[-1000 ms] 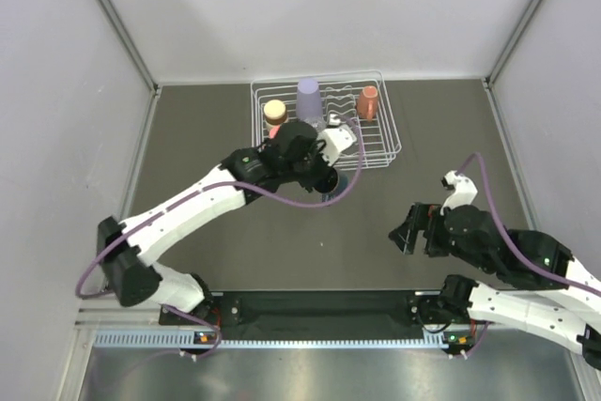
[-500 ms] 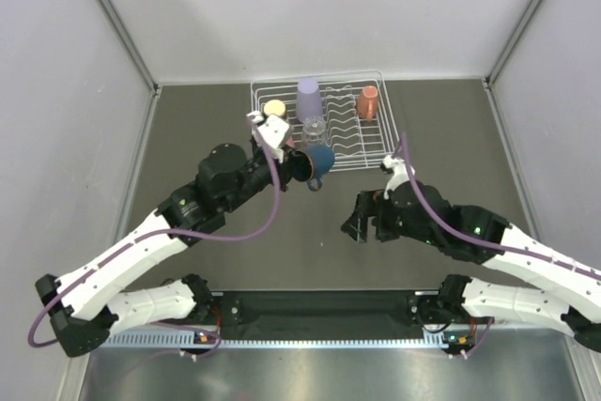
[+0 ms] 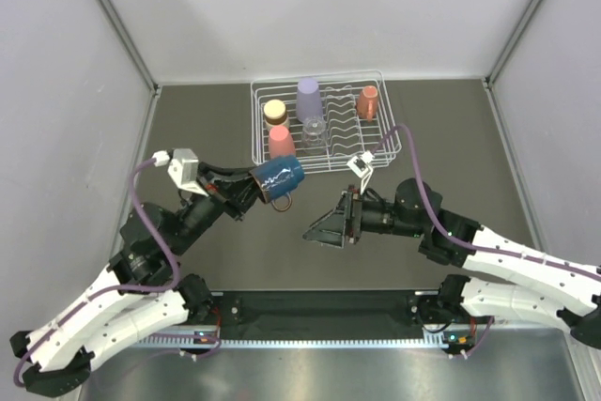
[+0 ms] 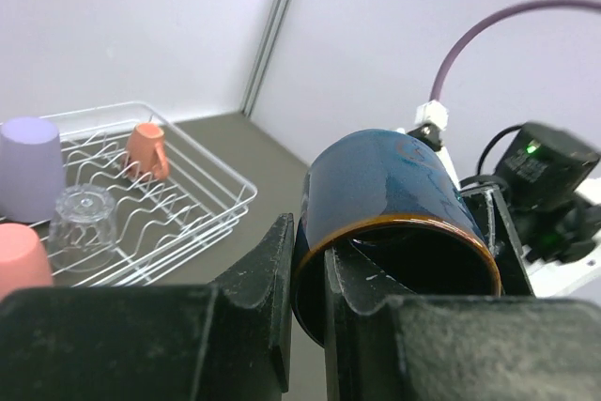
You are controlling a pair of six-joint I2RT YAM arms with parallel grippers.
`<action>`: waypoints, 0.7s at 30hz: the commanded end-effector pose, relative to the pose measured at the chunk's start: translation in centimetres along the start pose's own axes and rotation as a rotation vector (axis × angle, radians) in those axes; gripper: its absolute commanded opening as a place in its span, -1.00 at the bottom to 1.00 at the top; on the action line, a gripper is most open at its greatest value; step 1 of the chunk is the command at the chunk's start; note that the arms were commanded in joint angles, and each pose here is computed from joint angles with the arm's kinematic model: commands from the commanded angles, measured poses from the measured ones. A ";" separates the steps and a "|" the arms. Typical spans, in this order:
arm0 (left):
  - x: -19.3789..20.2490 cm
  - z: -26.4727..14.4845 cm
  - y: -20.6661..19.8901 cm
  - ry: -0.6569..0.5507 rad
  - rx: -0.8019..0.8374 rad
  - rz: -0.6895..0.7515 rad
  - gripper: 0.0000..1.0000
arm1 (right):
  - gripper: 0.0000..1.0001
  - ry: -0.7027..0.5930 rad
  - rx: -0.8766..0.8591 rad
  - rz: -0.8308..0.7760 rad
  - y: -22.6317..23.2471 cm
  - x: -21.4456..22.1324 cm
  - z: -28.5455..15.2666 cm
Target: Load the cups into the dish rack
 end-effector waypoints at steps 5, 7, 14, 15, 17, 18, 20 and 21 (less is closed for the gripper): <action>-3.8 -1.0 -2.2 -0.223 0.114 -0.159 -1.00 | 0.36 -0.205 -0.402 0.011 6.7 -3.9 -0.4; -3.5 -0.9 -2.1 -0.221 0.117 -0.176 -1.00 | 0.34 -0.229 -0.444 0.022 7.3 -4.4 -0.2; -2.8 -0.3 -1.9 -0.218 0.122 -0.204 -1.00 | 0.19 -0.261 -0.537 0.047 8.6 -5.2 0.4; -2.7 -0.2 -1.9 -0.217 0.124 -0.204 -1.00 | 0.19 -0.265 -0.544 0.046 8.9 -5.5 0.5; -2.3 0.0 -1.8 -0.209 0.123 -0.202 -1.00 | 0.18 -0.268 -0.554 0.041 9.2 -5.8 0.6; -2.3 0.1 -1.8 -0.206 0.125 -0.200 -1.00 | 0.18 -0.266 -0.549 0.043 9.2 -5.8 0.8; -2.2 0.3 -2.0 -0.198 0.136 -0.193 -1.00 | 0.18 -0.266 -0.540 0.049 9.2 -6.0 1.1; -2.2 0.4 -2.1 -0.196 0.143 -0.188 -1.00 | 0.18 -0.263 -0.530 0.054 9.1 -6.1 1.2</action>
Point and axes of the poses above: each gripper's point midway between its finger pads, its own z axis out along the fingers, its own y axis along the line the jaws close on, x = y × z, the point moved 4 cm from there along -z, back along the fingers, and after that the axes turned 8 degrees about -z, right-handed, at the moved point
